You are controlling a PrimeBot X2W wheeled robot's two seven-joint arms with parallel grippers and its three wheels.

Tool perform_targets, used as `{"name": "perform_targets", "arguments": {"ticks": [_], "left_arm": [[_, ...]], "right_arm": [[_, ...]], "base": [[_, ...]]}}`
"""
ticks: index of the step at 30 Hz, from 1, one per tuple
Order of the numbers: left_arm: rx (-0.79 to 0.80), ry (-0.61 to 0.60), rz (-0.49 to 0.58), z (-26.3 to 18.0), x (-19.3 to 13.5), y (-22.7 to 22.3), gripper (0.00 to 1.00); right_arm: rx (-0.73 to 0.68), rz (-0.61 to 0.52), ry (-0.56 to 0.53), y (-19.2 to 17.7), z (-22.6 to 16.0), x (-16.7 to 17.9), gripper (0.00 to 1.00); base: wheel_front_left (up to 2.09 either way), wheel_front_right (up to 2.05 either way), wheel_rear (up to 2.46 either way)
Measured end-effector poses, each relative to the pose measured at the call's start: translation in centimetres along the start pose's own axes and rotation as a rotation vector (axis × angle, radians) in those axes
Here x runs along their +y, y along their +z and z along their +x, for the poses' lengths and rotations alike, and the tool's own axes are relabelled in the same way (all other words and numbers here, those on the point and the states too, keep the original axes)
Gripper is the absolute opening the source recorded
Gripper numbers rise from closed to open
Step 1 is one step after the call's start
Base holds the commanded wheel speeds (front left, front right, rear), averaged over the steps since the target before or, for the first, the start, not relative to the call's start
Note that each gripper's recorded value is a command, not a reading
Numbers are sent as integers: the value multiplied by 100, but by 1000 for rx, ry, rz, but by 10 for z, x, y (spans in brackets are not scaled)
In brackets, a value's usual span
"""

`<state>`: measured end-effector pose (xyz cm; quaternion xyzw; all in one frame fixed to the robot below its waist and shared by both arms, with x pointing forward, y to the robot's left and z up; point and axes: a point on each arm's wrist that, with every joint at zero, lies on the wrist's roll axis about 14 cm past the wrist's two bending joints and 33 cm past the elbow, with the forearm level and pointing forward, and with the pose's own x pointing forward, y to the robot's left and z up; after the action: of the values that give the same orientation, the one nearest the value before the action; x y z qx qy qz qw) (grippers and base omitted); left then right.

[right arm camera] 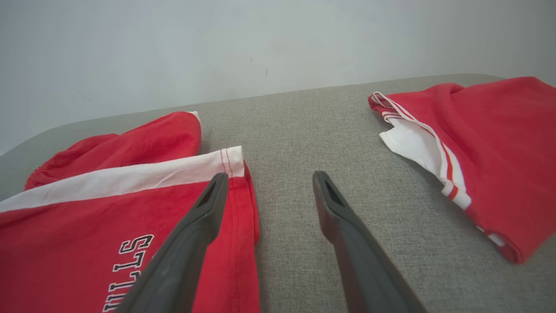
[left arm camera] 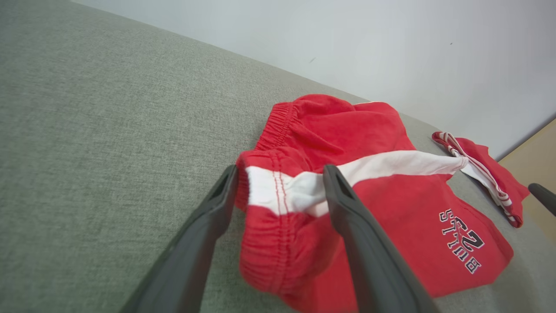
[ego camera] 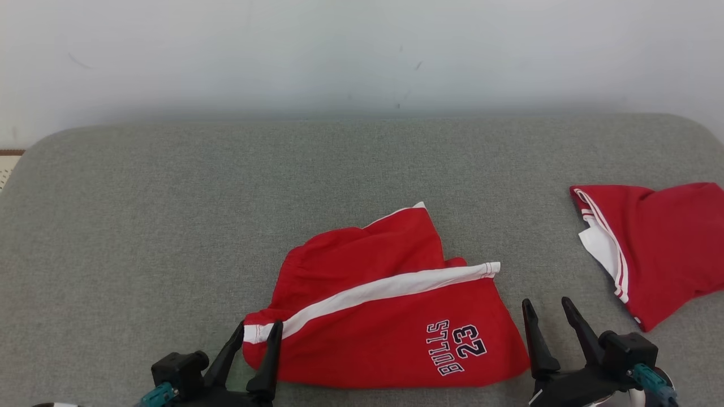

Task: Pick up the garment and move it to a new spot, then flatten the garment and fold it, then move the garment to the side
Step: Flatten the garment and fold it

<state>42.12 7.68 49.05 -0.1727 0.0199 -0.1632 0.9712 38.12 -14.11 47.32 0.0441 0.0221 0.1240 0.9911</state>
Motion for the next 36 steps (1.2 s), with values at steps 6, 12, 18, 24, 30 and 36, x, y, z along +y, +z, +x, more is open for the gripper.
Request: {"name": "perform_targets", "arguments": {"ticks": [6,12,18,24,30,36], "left_arm": [[-8,-12,1,-2,-1,4,100],[18,-20,-20,-8,-3,-4,100],[-3,-34,-14,-7,-5,4,91],[4,-36,-8,-8,-4,3,0],[-31,-38,11,-6,-2,15,0],[-36,1,42,-15,13,16,0]], "right_arm": [[-9,-3,6,3,5,1,100],[-12,-4,20,4,7,5,100],[-12,-3,27,4,8,7,100],[-9,-4,26,3,8,6,100],[-8,12,29,5,17,3,100],[29,59,96,-3,33,19,100]], "base": [[0,0,0],[0,0,0],[0,0,0],[0,0,0],[0,0,0],[0,0,0]]}}
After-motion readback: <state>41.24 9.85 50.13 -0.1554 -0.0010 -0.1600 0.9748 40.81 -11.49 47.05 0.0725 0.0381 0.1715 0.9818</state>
